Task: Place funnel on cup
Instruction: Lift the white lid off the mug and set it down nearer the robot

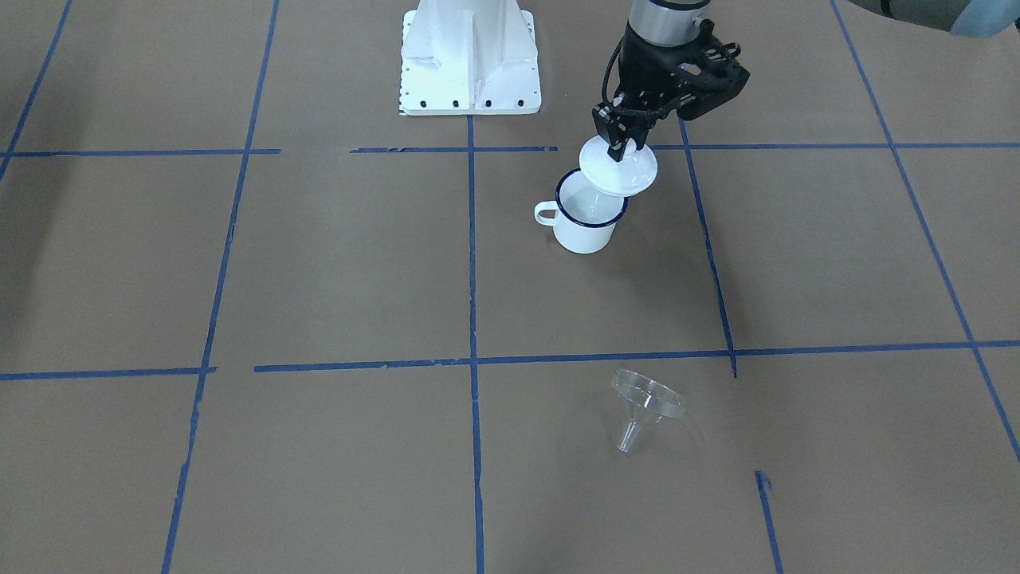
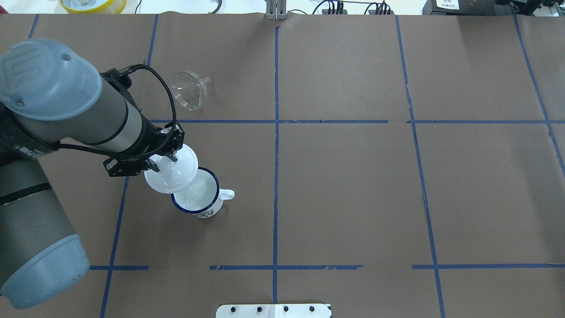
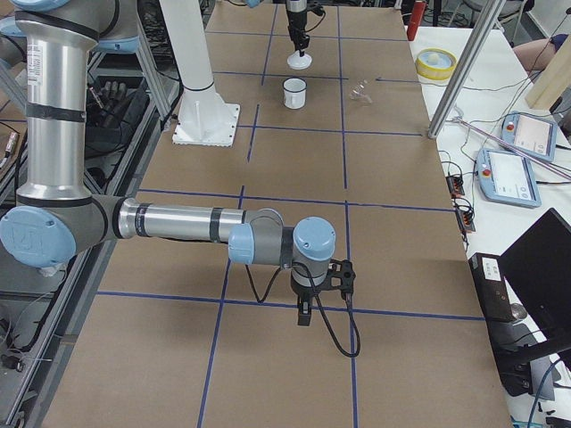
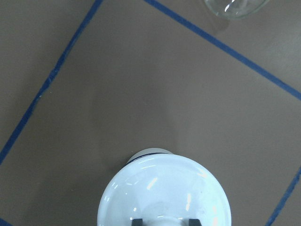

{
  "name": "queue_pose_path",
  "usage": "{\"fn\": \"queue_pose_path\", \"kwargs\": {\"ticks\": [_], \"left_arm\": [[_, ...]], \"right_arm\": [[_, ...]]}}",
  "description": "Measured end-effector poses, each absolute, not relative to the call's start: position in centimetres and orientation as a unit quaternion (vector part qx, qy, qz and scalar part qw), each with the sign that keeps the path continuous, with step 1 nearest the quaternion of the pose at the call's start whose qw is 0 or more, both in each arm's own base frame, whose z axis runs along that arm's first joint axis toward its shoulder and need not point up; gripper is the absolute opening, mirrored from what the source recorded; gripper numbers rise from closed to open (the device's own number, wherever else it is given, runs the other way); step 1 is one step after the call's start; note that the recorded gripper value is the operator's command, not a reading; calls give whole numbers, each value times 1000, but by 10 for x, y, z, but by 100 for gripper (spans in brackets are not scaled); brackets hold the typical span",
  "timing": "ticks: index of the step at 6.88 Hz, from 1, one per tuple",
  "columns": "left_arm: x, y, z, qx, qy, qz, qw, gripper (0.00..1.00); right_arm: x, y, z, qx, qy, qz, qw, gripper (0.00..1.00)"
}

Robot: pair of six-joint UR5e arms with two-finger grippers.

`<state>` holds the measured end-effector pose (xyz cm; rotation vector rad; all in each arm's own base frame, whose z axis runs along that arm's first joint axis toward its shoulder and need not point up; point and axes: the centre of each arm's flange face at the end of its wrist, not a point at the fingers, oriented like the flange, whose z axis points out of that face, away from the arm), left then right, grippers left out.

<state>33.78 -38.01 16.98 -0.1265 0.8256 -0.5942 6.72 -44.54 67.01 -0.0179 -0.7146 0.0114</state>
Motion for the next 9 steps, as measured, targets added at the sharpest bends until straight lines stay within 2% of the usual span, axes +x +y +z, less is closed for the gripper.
{"fn": "queue_pose_path", "kwargs": {"ticks": [2,5,7,9], "left_arm": [[325,-349,199,-70,393,-270,876,0],[337,-309,289,-97,391,-247,881,0],[369,-296,363,-124,405,-258,868,0],[388,-292,398,-135,396,-262,870,0]], "right_arm": [[67,-445,671,-9,-350,6,937,100],[67,-445,671,-9,-350,6,937,100],[67,-445,671,-9,-350,6,937,100],[67,-445,670,-9,-350,6,937,100]]}}
